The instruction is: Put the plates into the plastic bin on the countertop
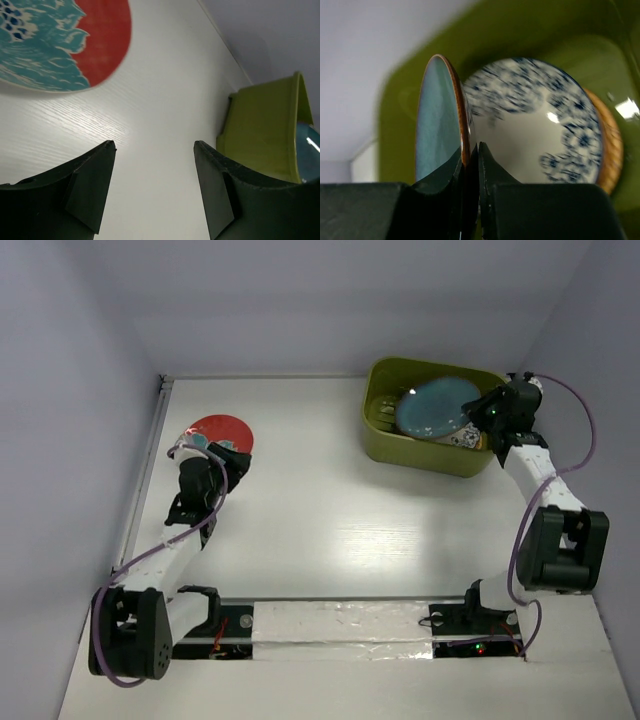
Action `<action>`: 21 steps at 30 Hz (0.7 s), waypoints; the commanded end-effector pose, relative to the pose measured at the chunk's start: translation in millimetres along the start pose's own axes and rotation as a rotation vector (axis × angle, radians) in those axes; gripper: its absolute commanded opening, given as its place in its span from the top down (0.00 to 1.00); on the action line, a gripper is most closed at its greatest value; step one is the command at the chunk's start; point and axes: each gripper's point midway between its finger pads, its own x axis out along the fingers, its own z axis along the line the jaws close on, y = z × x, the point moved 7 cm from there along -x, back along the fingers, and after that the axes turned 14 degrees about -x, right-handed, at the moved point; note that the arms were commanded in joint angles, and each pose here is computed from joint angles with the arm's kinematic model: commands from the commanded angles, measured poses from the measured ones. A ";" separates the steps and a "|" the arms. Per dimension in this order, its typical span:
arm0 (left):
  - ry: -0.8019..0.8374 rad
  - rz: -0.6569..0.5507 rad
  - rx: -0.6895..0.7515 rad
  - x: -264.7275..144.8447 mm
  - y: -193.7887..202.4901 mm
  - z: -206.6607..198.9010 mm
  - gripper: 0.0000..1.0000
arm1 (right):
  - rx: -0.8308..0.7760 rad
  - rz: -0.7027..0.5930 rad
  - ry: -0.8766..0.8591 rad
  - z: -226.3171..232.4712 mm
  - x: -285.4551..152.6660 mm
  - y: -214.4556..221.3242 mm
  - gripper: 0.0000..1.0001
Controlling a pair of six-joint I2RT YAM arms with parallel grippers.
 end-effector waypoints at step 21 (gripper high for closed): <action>-0.256 -0.282 -0.298 23.2 -59.9 94.5 0.33 | 0.050 -0.065 0.080 -21.1 4.7 0.5 0.00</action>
